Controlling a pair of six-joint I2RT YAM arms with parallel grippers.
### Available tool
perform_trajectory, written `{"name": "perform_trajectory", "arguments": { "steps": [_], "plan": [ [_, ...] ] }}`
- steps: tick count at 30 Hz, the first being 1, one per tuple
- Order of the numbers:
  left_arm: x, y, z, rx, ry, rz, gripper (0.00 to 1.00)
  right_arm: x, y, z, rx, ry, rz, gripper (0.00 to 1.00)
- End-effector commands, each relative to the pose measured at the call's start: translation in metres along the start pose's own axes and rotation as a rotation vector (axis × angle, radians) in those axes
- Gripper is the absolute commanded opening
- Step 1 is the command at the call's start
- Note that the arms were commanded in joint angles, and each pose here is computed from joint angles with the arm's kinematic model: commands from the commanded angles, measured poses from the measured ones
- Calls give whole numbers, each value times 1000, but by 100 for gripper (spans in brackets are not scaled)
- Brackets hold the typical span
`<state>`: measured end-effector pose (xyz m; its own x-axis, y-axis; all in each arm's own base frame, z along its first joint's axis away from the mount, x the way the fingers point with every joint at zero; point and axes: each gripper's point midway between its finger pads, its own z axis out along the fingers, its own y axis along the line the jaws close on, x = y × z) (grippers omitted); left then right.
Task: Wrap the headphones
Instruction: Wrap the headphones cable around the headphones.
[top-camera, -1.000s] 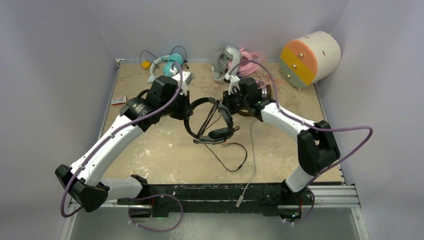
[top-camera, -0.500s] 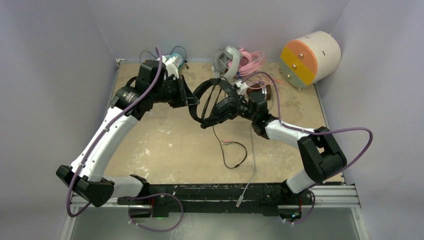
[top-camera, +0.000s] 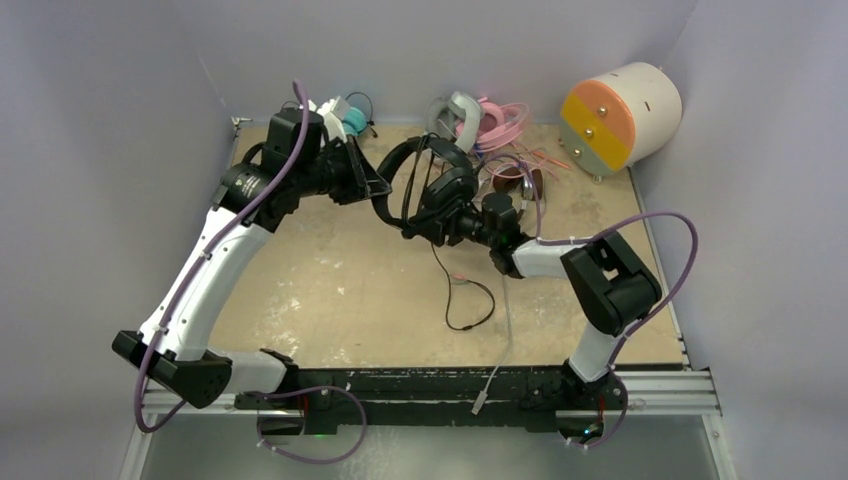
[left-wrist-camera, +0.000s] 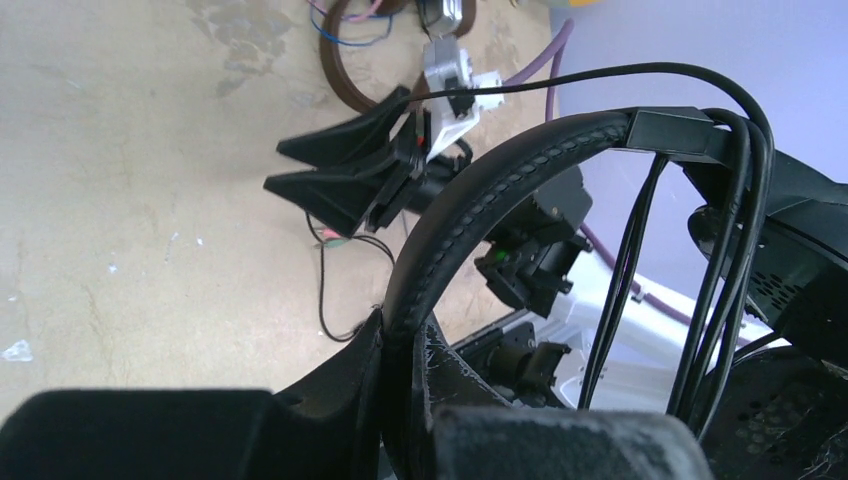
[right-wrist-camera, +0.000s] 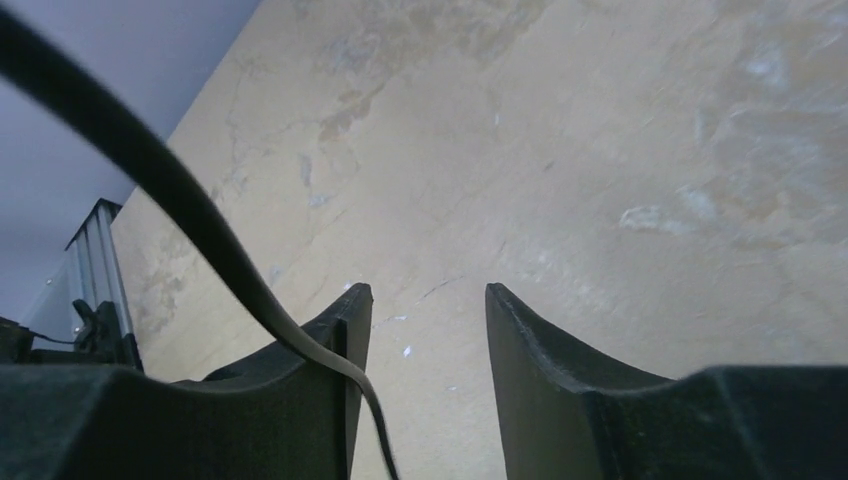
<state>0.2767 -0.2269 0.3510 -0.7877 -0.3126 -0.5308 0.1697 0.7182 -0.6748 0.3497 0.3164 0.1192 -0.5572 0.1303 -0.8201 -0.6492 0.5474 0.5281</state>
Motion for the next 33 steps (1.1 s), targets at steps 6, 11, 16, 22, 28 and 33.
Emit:
{"name": "perform_trajectory", "arguments": {
  "steps": [6, 11, 16, 22, 28, 33],
  "plan": [
    [-48, 18, -10, -165, -192, -50, 0, 30, 42, 13, -57, 21, -2, 26],
    [-68, 41, -9, -293, -266, -62, 0, 47, 68, -2, -106, 47, -38, 0],
    [-91, 80, -7, -454, -364, -107, 0, 70, 103, -24, -174, 115, -81, 0],
    [-110, 116, 8, -564, -383, -162, 0, 91, 154, -45, -247, 230, -242, 0],
    [-106, 143, 25, -643, -388, -209, 0, 74, 207, -60, -353, 250, -313, 0],
    [-93, 170, 30, -714, -396, -208, 0, 47, 231, -65, -359, 275, -322, 0]
  ]
}}
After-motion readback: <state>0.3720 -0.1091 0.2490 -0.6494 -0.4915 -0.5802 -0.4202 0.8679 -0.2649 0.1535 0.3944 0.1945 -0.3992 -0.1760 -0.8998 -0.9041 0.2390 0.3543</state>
